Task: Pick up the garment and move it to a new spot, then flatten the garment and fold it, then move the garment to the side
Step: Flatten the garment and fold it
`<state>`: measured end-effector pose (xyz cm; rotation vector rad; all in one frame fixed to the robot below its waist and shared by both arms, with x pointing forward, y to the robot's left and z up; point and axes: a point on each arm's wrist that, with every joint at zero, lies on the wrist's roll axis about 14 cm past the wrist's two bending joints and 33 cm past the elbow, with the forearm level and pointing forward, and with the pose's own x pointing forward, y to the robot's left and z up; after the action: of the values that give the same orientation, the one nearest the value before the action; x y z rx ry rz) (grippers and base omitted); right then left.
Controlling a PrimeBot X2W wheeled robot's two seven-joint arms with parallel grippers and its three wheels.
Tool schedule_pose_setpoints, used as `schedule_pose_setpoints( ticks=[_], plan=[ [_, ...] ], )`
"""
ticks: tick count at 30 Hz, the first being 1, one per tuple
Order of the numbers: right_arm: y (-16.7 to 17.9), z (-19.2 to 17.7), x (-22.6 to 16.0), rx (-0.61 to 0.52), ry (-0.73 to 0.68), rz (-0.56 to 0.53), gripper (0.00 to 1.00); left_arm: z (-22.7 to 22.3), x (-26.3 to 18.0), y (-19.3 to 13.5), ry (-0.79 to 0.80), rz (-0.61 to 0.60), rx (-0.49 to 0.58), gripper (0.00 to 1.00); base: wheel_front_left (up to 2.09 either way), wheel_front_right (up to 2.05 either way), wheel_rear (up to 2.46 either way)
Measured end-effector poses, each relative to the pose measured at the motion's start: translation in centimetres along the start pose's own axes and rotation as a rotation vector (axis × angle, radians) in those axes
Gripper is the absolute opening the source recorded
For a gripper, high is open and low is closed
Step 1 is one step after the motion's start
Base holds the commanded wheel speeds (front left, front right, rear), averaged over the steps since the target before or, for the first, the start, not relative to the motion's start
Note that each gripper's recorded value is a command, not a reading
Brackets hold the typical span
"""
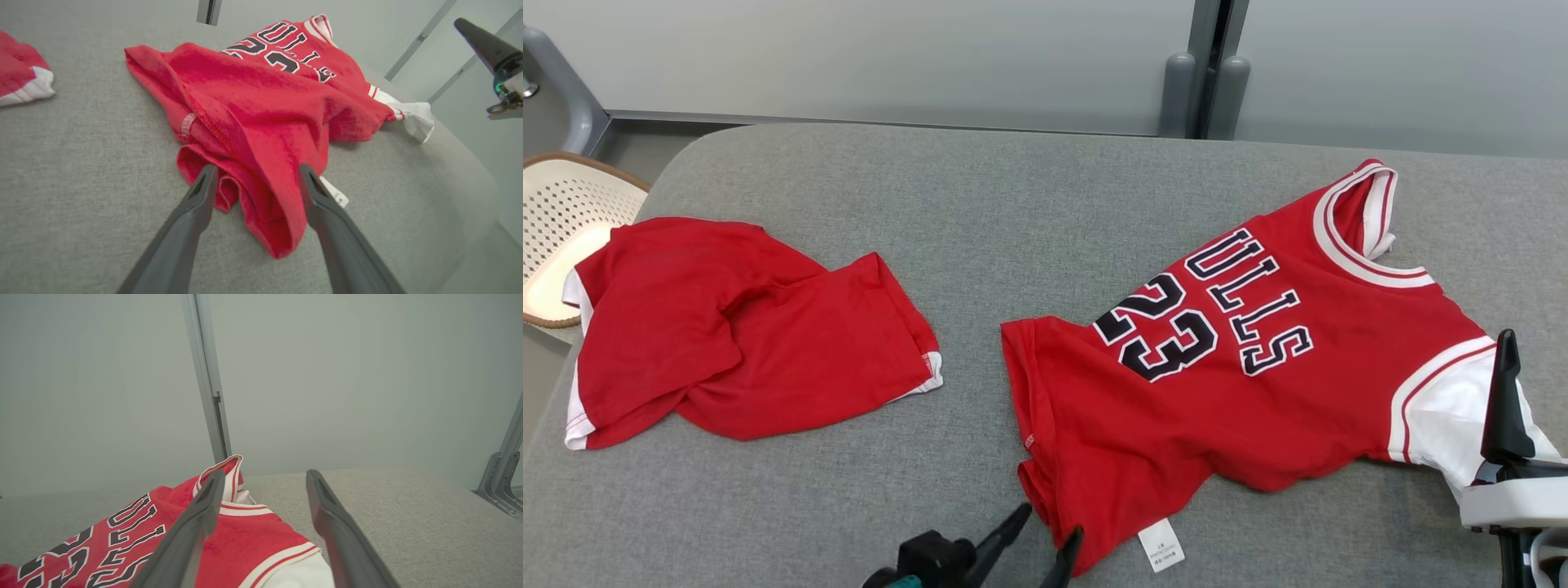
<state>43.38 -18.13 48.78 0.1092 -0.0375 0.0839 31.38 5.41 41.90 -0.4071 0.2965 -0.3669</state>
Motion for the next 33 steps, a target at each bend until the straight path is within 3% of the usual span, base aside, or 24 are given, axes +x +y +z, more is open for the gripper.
schedule_pose_setpoints(
  ticks=[6,17,18,19,20,25,33],
  plan=[
    [0.0,-0.2,0.2,0.001,0.005,-0.003,1.0,-3.3,-0.7,-0.1,0.164,-0.02,-0.026,1.0,0.0,0.0,0.0],
    [-1.5,-0.1,-0.3,-0.01,0.006,-0.039,1.0,-5.2,0.3,-0.8,0.269,-0.041,-0.079,1.0,0.0,0.0,0.0],
    [-1.8,-0.1,-0.4,-0.013,0.006,-0.046,1.0,-5.4,0.4,-0.9,0.28,-0.046,-0.08,0.93,0.0,0.0,0.0],
    [-2.2,0.0,-0.5,-0.017,0.004,-0.058,1.0,-5.6,0.5,-1.0,0.294,-0.05,-0.084,0.35,0.0,0.0,0.0],
    [-2.6,0.0,-0.6,-0.023,0.004,-0.069,1.0,-5.7,0.6,-1.2,0.303,-0.055,-0.089,0.0,0.0,0.0,0.0],
    [-4.5,-1.5,-1.6,-0.027,0.064,-0.133,1.0,-5.5,0.7,-1.3,0.288,-0.058,-0.103,0.0,0.0,0.0,0.0],
    [-6.2,-4.4,-2.0,0.04,0.2,-0.218,1.0,-0.6,1.7,1.6,0.063,0.033,-0.079,0.0,0.0,0.0,0.0]
  ],
)
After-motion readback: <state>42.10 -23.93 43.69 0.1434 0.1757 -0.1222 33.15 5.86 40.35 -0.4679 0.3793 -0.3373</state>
